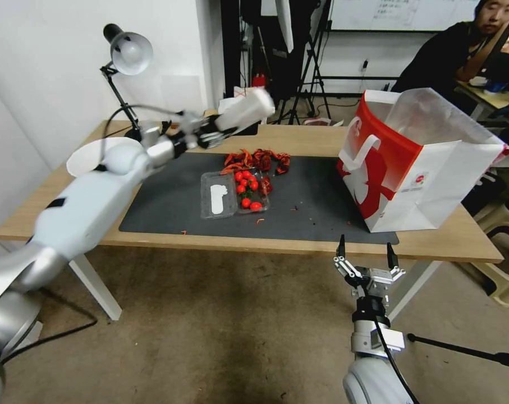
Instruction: Pick up the trash from the table and place it into the takeout bag.
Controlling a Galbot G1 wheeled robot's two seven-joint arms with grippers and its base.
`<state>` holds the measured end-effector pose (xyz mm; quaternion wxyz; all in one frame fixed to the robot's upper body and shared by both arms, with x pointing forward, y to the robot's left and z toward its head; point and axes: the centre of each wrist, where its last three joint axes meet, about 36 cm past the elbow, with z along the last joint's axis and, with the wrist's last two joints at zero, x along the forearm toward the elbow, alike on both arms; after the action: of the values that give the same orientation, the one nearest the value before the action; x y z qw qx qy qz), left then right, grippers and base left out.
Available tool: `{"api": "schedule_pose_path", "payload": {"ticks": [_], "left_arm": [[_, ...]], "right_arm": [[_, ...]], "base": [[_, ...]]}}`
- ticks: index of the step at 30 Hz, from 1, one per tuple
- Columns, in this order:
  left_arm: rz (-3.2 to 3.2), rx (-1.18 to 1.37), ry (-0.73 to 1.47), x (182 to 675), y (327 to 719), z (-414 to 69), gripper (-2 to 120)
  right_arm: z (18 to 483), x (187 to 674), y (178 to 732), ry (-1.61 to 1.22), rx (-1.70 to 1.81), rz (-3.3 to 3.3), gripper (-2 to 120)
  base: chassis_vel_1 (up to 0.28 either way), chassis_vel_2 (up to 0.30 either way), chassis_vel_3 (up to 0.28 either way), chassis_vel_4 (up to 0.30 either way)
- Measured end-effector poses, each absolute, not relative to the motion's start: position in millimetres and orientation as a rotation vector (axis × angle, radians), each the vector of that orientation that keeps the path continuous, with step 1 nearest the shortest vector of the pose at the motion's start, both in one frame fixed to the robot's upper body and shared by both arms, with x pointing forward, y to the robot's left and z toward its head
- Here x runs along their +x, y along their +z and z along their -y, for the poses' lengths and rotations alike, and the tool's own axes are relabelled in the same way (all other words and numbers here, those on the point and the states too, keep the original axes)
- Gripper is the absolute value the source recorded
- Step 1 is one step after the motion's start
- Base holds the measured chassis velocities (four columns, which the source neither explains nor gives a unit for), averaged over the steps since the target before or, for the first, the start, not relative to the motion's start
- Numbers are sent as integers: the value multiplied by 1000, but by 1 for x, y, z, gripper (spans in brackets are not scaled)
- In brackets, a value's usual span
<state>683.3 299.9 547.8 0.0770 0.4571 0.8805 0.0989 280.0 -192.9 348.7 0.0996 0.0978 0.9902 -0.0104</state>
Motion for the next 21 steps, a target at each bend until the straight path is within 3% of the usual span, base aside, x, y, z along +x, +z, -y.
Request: {"api": "schedule_pose_path", "payload": {"ticks": [12, 21], "left_arm": [[-2439, 1603, 319, 703, 603, -167, 52], [-2252, 1739, 351, 705, 670, -53, 52]], "right_arm": [[195, 280, 352, -32, 308, -2917, 100], [195, 281, 353, -34, 322, -2913, 100]], "base": [[0, 0, 0, 0], [0, 0, 0, 0]]}}
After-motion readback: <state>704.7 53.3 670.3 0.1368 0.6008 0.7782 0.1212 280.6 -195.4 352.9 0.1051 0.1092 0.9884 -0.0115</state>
